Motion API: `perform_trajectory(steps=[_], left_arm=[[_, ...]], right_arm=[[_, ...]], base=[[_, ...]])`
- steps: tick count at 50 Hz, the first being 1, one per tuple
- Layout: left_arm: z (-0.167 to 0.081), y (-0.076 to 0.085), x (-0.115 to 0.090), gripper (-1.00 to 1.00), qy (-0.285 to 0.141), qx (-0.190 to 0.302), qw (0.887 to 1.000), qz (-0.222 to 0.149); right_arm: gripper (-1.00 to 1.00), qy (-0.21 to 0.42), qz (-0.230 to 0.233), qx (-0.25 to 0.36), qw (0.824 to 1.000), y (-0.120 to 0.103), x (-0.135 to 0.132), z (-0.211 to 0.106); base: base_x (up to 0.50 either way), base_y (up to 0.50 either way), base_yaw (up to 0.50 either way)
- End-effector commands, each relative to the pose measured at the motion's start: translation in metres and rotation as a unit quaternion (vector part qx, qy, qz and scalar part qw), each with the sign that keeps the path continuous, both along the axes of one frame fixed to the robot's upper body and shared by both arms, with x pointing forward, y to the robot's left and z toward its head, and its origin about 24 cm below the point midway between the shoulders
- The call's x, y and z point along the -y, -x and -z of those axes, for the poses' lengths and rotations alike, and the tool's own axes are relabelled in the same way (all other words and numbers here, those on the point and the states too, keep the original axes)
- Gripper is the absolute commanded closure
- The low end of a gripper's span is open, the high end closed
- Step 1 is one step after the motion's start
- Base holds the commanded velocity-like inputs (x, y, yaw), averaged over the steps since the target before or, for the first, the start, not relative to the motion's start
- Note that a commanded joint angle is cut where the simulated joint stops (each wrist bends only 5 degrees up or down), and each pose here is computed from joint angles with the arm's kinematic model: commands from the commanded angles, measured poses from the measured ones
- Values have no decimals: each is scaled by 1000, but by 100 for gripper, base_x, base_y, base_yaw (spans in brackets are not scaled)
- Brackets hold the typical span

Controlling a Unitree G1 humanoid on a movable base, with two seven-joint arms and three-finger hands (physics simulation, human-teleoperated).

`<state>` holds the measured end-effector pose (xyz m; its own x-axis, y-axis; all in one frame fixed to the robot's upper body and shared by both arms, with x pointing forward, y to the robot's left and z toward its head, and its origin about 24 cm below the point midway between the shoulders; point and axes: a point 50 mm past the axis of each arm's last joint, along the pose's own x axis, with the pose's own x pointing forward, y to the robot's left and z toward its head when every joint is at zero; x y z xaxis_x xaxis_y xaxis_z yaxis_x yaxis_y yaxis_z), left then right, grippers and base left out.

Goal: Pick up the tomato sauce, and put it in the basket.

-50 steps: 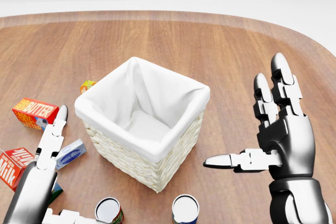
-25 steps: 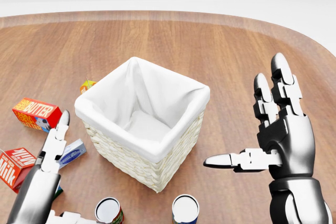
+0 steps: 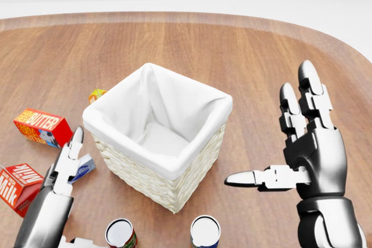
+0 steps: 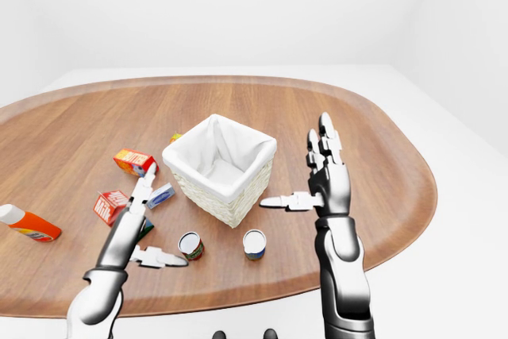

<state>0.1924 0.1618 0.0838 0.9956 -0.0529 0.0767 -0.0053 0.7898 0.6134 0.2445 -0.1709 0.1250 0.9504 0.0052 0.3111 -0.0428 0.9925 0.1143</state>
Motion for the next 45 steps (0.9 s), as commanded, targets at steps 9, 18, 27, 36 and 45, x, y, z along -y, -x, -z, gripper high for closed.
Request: perform_trajectory(steps=[9, 18, 27, 36, 45], left_arm=[[2, -2, -2, -100, -13, 1, 1000, -3], [7, -3, -1, -100, -19, -3, 1000, -2], [13, -4, -1, -100, -25, -6, 1000, -2], [18, -6, 0, -100, -30, -8, 1000, -1], [26, -7, 1, -100, -38, -11, 999, 1]], right_arm=[[-100, 1, -1, -3, 1000, 1, -1, 1], [-100, 1, -2, -3, 1000, 1, -1, 2], [-100, 1, -2, -5, 1000, 1, -2, 2], [-100, 2, -3, -6, 1000, 1, -2, 3], [-100, 2, -3, -9, 1000, 0, -2, 4]], base=[[0, 0, 0], [0, 0, 0], [0, 0, 0], [0, 0, 0], [0, 0, 0]])
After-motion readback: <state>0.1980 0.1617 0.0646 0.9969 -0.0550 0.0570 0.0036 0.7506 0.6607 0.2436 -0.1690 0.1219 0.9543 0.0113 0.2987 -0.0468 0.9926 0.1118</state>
